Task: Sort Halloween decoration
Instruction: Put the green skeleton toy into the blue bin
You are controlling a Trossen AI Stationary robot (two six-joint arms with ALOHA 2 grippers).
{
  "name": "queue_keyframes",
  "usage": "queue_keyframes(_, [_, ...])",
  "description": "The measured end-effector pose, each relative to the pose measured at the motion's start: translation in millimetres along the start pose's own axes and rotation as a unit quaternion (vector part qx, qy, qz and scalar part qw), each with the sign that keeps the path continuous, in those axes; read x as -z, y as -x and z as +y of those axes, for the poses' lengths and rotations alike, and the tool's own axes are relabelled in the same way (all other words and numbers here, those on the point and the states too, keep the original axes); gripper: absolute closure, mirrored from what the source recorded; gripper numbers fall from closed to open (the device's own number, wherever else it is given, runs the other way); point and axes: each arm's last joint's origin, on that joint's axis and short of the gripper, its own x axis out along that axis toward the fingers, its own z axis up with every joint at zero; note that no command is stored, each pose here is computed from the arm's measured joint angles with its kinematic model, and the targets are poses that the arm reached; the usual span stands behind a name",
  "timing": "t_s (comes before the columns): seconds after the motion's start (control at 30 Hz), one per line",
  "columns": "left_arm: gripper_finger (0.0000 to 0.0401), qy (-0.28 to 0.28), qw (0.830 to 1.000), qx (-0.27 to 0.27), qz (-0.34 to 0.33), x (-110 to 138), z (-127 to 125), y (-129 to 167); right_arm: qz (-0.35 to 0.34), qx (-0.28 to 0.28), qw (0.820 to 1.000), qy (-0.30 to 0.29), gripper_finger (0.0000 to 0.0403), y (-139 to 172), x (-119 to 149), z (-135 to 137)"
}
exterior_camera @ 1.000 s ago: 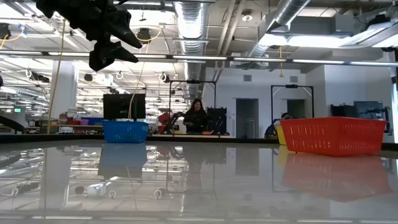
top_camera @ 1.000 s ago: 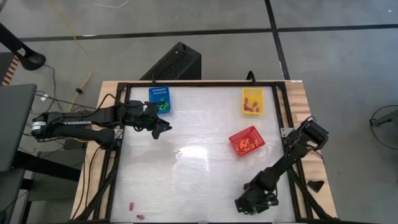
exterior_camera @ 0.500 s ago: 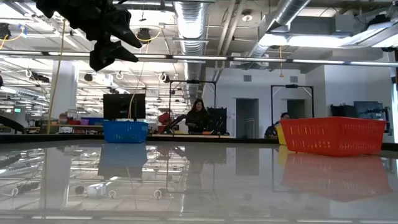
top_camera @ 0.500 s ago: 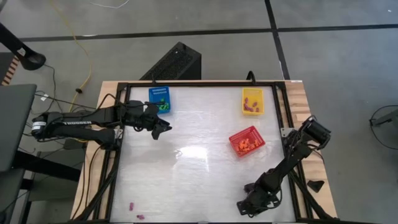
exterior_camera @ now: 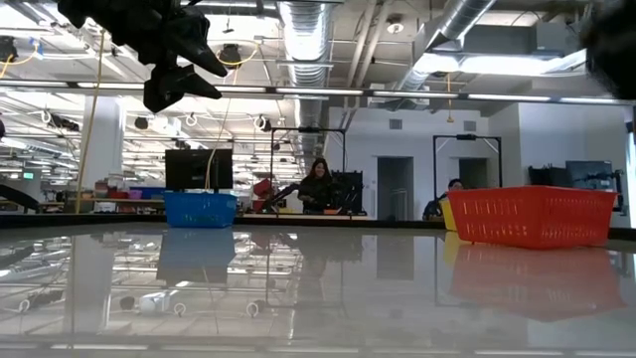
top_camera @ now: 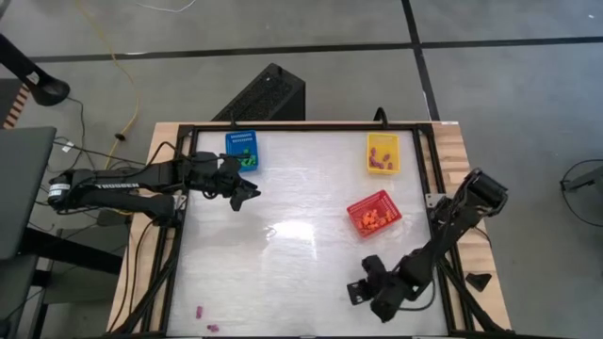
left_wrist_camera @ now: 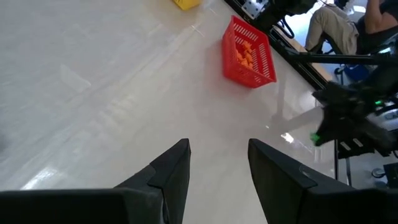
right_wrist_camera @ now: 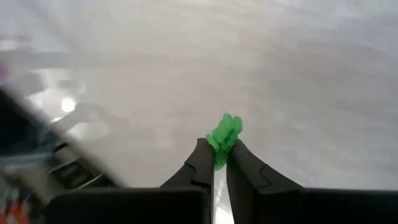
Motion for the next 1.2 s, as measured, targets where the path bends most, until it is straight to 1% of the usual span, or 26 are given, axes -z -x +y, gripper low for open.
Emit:
queue_keyframes(0.13, [0.025, 0.002, 1.0, 0.003, -0.004, -0.8, -0.6, 0.0, -0.028, -0.057, 0.996, 0.062, 0.0359, 5.5, -15.7, 19.1])
queue_keyframes(0.27, [0.025, 0.012, 1.0, 0.015, -0.021, -4.1, -2.9, 0.1, -0.057, -0.101, 0.984, 0.134, 0.0361, -2.1, -45.6, 42.2])
queue_keyframes(0.4, [0.025, 0.024, 0.997, 0.049, -0.061, -12.2, -9.0, 1.1, -0.079, -0.159, 0.96, 0.216, 0.0372, -8.4, -88.3, 69.3])
queue_keyframes(0.47, [0.025, 0.03, 0.992, 0.083, -0.092, -18.9, -14.6, 2.9, -0.101, -0.188, 0.943, 0.255, 0.0382, -9.9, -116.8, 81.4])
queue_keyframes(0.57, [0.025, 0.041, 0.974, 0.157, -0.158, -32.7, -26.1, 9.7, -0.125, -0.234, 0.916, 0.301, 0.0384, -8.8, -162.7, 94.4])
queue_keyframes(0.67, [0.025, 0.038, 0.945, 0.227, -0.234, -46.3, -37.4, 20.6, -0.136, -0.268, 0.895, 0.33, 0.0384, -5.1, -209.6, 98.2])
queue_keyframes(0.77, [0.025, 0.038, 0.917, 0.268, -0.294, -55.3, -44.1, 31.3, -0.139, -0.279, 0.885, 0.345, 0.0384, -1.0, -248.3, 93.7])
queue_keyframes(0.83, [0.025, 0.048, 0.909, 0.279, -0.306, -57.2, -45.4, 34.1, -0.142, -0.281, 0.88, 0.354, 0.0384, 1.6, -267.0, 89.5])
queue_keyframes(0.87, [0.025, 0.051, 0.91, 0.28, -0.303, -57.0, -45.5, 34.6, -0.143, -0.282, 0.878, 0.36, 0.0384, 2.5, -272.7, 88.0])
queue_keyframes(0.93, [0.025, 0.046, 0.919, 0.278, -0.276, -54.0, -44.4, 33.3, -0.143, -0.28, 0.875, 0.368, 0.0382, 3.8, -279.7, 85.6])
queue_keyframes(1.0, [0.025, 0.047, 0.935, 0.27, -0.223, -47.5, -41.5, 31.3, -0.143, -0.274, 0.876, 0.369, 0.0374, 3.9, -283.6, 83.5])
queue_keyframes(1.07, [0.0252, 0.056, 0.957, 0.238, -0.156, -36.9, -35.2, 30.3, -0.142, -0.272, 0.878, 0.367, 0.0359, 4.0, -286.3, 82.1])
queue_keyframes(1.1, [0.0254, 0.063, 0.968, 0.209, -0.122, -30.5, -30.7, 31.7, -0.14, -0.272, 0.878, 0.367, 0.035, 4.7, -287.7, 81.5])
queue_keyframes(1.13, [0.0257, 0.071, 0.979, 0.167, -0.089, -24.7, -26.1, 35.4, -0.136, -0.272, 0.879, 0.367, 0.0343, 5.6, -287.9, 81.1])
queue_keyframes(1.2, [0.0264, 0.094, 0.993, 0.054, -0.038, -13.7, -15.7, 50.0, -0.129, -0.265, 0.884, 0.364, 0.0331, 5.7, -287.7, 79.5])
